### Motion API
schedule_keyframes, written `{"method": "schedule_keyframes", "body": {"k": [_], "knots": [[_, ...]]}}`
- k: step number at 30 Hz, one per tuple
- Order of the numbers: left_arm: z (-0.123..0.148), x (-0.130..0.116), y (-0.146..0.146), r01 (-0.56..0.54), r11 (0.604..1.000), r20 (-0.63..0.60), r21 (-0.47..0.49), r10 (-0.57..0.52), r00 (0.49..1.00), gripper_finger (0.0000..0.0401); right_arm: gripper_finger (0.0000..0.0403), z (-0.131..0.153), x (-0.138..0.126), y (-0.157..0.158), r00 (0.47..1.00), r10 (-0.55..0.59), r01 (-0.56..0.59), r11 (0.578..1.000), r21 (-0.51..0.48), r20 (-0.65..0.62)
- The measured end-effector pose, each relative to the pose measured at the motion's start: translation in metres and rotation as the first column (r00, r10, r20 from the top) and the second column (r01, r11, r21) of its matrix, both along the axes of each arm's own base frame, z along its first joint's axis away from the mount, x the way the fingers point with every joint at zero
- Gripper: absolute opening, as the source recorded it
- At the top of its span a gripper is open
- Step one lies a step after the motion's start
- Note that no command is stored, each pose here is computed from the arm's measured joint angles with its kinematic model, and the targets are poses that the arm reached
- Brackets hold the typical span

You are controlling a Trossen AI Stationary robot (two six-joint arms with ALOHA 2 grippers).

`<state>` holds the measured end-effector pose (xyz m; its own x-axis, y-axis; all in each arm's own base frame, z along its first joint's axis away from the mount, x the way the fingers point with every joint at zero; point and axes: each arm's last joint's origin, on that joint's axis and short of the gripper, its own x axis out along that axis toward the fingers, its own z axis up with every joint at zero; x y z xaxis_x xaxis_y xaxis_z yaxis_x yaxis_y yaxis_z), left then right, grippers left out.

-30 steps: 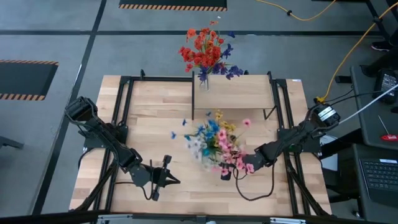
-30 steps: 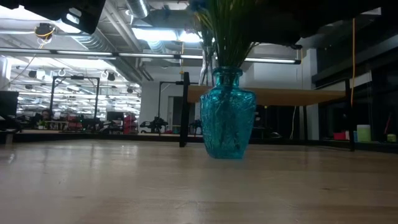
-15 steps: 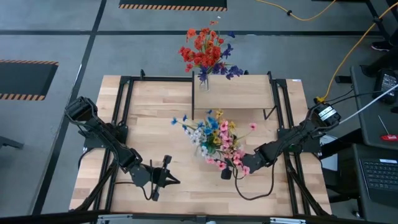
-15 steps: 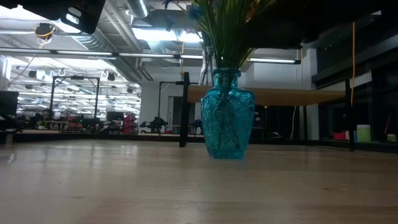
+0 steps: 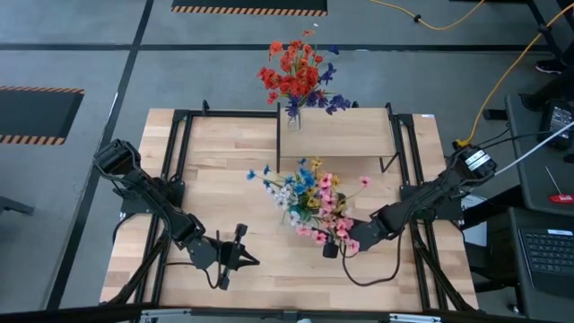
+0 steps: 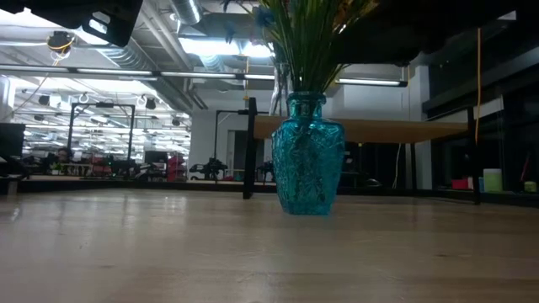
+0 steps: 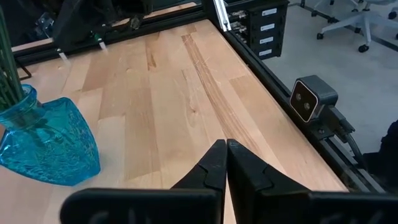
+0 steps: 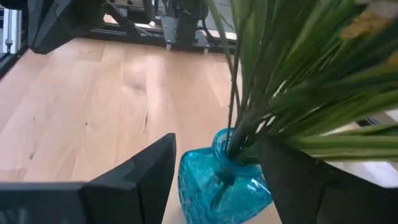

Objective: Pick and place flowers into a vace then onto a shelf
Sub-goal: Put the blue vase with the flowers on the shelf

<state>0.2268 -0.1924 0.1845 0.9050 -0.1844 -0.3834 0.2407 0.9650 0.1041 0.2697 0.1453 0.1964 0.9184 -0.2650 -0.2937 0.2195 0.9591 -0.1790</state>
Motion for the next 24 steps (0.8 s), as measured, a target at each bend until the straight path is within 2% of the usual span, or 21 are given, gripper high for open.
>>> {"method": "schedule_keyframes", "body": {"k": [8, 21, 24], "knots": [[0.0, 0.0, 0.0, 0.012, 0.999, 0.006, 0.031, -0.013, 1.0, 0.0005, 0.0229, 0.004, -0.01, 0.014, 0.998, 0.059, -0.059, 0.998, 0.006, 0.003], [0.0, 0.0, 0.0, 0.009, 1.0, 0.004, 0.022, -0.009, 1.0, 0.0004, 0.0229, -0.008, -0.026, 0.025, 0.997, 0.042, -0.033, 0.99, 0.135, -0.064], [0.0, 0.0, 0.0, -0.001, 1.0, -0.001, -0.003, 0.001, 1.0, 0.0007, 0.0222, -0.009, -0.029, 0.029, 0.998, 0.033, -0.023, 0.988, 0.152, -0.062]]}}
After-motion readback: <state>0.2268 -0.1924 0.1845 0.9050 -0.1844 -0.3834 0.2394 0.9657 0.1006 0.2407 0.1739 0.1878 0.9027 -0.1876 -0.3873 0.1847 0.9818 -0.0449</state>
